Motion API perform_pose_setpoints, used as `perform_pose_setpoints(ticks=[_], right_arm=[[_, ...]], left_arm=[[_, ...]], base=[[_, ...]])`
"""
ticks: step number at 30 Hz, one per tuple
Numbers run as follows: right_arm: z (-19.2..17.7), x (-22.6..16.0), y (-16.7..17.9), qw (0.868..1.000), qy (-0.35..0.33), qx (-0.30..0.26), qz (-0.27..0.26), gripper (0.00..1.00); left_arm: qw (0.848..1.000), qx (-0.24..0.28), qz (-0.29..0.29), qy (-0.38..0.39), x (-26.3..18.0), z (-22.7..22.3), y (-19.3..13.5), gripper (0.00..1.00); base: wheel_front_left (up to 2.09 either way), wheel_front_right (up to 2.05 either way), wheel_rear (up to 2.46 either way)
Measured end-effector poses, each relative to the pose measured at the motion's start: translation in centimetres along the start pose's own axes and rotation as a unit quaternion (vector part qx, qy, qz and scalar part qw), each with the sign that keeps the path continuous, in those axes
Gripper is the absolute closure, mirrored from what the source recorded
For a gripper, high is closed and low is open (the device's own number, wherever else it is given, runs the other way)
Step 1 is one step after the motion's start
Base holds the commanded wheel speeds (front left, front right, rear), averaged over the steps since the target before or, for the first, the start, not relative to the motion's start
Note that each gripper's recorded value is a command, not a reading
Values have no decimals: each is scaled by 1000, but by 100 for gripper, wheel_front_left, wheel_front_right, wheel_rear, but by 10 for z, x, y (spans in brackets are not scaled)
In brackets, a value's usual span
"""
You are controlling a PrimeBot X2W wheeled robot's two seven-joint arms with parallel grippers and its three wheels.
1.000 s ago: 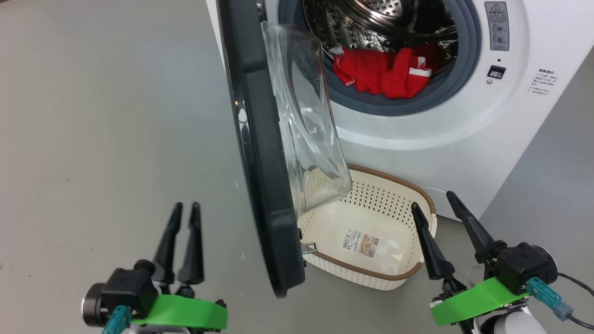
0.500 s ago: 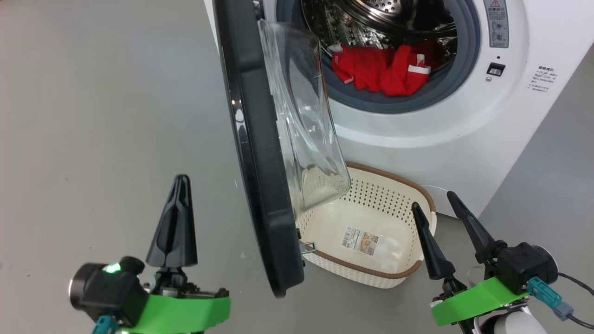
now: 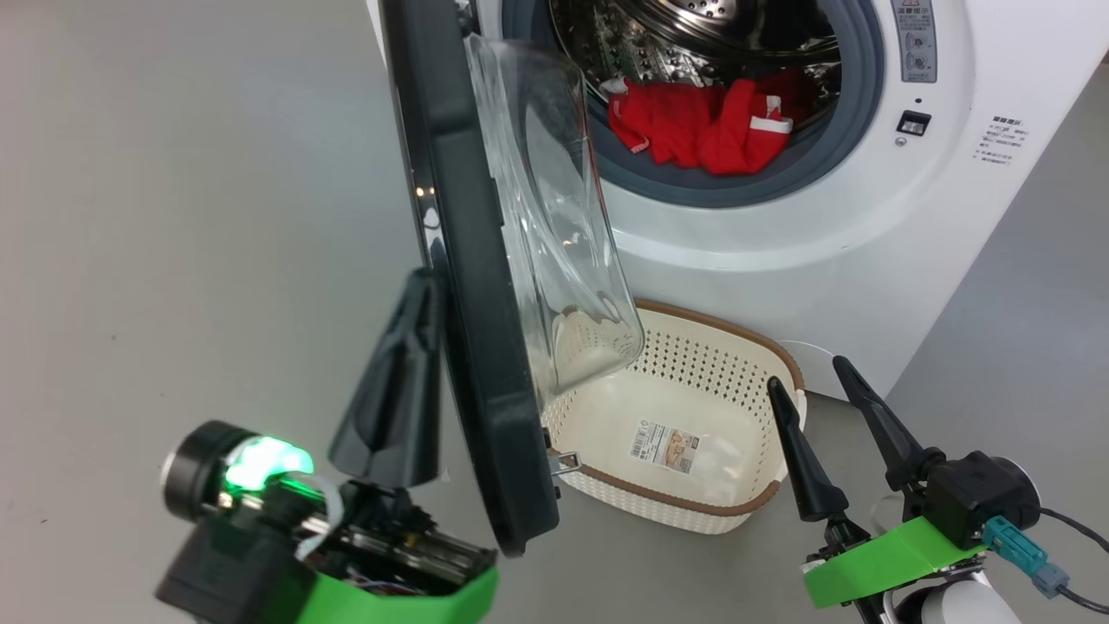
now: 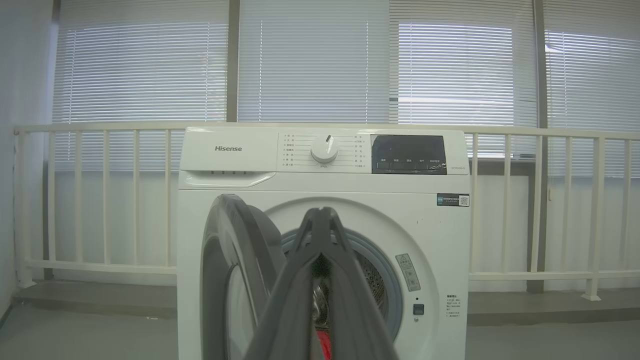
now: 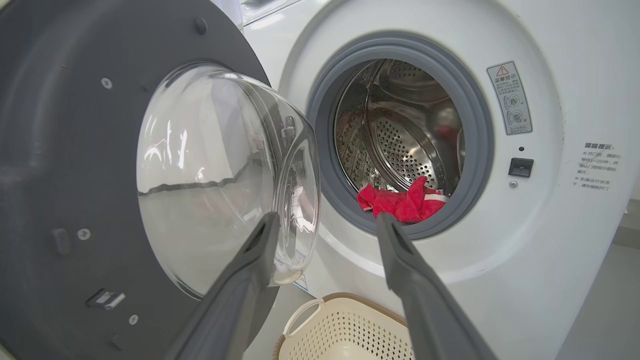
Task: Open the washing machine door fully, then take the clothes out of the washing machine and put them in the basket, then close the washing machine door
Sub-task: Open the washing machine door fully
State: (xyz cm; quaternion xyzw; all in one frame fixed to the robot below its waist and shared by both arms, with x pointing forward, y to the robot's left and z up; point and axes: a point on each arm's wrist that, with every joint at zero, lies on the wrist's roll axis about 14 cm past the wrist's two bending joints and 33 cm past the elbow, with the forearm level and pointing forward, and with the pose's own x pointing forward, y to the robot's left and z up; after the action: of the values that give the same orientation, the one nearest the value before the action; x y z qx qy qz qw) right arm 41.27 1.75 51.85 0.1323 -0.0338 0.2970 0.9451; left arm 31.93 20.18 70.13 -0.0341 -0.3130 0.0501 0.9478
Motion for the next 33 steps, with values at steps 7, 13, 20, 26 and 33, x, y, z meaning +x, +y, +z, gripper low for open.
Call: perform_pose_setpoints(ticks=[7,13,20,26,33], right_arm=[[-1,-1,-4,1000,1,0,-5,0],[-3,-1,-5,1000,3,2,-7,0],[-6,0,-8,1000,6,5,-9,0],[-8,-1,-11,1000,8,6,-14,0],[-5,2,-13,1000,3,6,-15,0]], left_arm=[[997,-30,-59,45,-3,-15,-38,100],[989,-65,-90,98,-11,-37,-63,100],[976,-83,-98,174,-24,-72,-74,100],[963,-84,-96,237,-39,-103,-77,100],[961,-69,-64,262,-43,-118,-62,100]], base=[[0,0,0],[0,0,0],[0,0,0],[0,0,0],[0,0,0]])
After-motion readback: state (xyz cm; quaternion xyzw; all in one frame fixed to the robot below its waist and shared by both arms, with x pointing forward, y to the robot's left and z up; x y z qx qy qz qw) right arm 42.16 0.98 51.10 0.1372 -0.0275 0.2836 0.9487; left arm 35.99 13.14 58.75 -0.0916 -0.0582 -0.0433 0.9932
